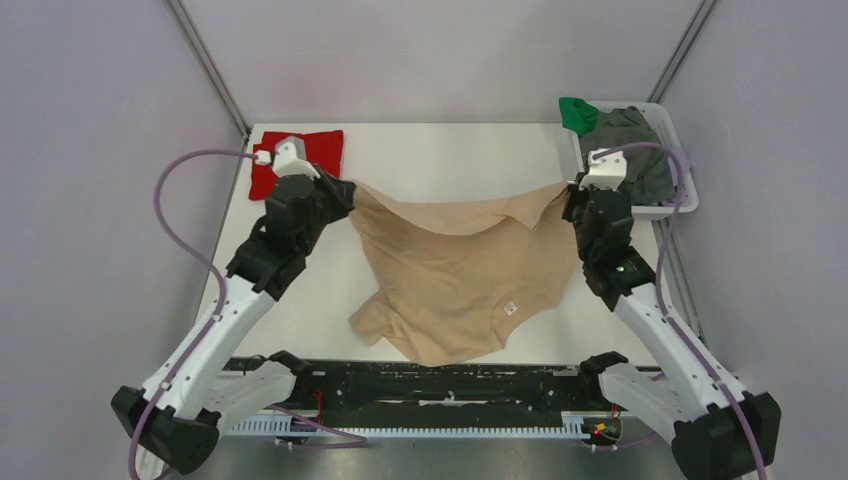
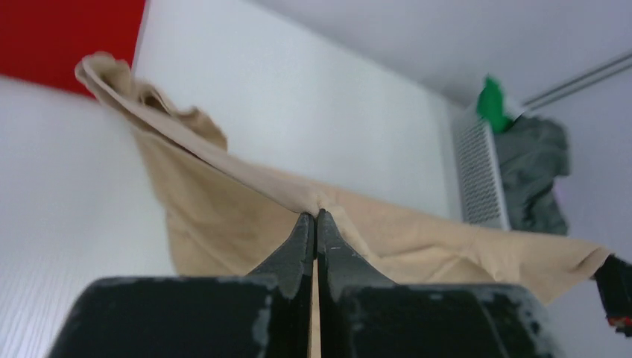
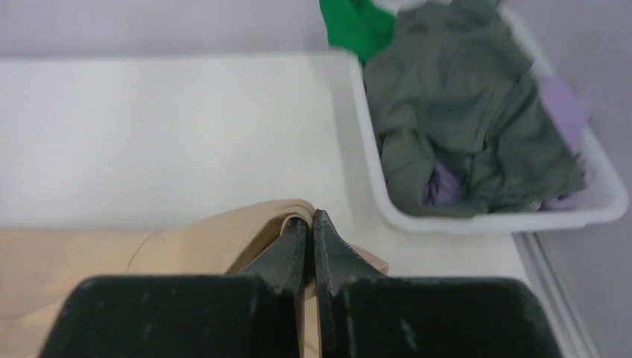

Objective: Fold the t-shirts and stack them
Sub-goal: Flatten out the tshirt

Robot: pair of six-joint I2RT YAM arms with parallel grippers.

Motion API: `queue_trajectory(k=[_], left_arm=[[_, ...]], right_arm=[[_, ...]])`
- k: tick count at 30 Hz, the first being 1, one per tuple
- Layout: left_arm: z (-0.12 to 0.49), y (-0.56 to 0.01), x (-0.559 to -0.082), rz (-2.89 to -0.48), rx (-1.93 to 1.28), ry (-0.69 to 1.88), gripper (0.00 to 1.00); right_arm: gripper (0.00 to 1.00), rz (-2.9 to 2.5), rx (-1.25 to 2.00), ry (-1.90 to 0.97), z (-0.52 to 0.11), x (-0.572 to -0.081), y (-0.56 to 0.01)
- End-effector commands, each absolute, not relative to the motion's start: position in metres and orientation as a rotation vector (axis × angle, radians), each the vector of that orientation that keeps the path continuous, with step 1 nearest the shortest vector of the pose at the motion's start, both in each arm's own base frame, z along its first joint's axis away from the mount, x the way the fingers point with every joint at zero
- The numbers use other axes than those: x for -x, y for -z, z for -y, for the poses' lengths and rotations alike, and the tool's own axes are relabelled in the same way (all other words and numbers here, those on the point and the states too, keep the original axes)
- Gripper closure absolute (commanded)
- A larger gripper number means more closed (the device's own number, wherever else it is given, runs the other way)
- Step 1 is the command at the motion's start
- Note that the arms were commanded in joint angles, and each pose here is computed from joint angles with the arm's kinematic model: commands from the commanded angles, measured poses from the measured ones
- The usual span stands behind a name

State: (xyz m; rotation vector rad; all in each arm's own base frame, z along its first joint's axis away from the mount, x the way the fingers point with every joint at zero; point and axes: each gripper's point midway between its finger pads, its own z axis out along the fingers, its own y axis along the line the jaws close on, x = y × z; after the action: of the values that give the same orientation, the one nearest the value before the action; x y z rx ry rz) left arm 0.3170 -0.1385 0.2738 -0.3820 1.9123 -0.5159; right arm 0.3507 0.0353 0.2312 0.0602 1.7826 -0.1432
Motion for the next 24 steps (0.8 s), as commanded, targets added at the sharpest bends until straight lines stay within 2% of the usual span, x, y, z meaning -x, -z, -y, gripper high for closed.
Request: queue_trajectory(k=[1,6,11,17,24], left_arm=[[0.1,-0.415,-0.307,-1.517,0.405,0.498,0.98],[0.07,-0.511,-0.255,-1.291,0.366,0.534,0.98],[0.036,-0.579,-0.186,-1.102,0.343,0.584,0.98],[0.014,-0.628,-0.116,-0.955,0.276,0.66,0.98],[-0.001,-0.643,-0.076,-0.881,0.268,0.704,0.98]], right_arm=[[1.0,-1.507,-0.031,0.078,-0.033,-0.327,-0.356],[1.0,-1.289,-0.012,-0.016,-0.03,-0.273,-0.464],[1.0,-1.104,0.043,-0.118,-0.033,-0.216,-0.56],[1.0,-0.918,0.156,-0.221,-0.04,-0.142,-0.64],[1.0,-0.752,0.261,-0.243,-0.042,-0.079,-0.69]])
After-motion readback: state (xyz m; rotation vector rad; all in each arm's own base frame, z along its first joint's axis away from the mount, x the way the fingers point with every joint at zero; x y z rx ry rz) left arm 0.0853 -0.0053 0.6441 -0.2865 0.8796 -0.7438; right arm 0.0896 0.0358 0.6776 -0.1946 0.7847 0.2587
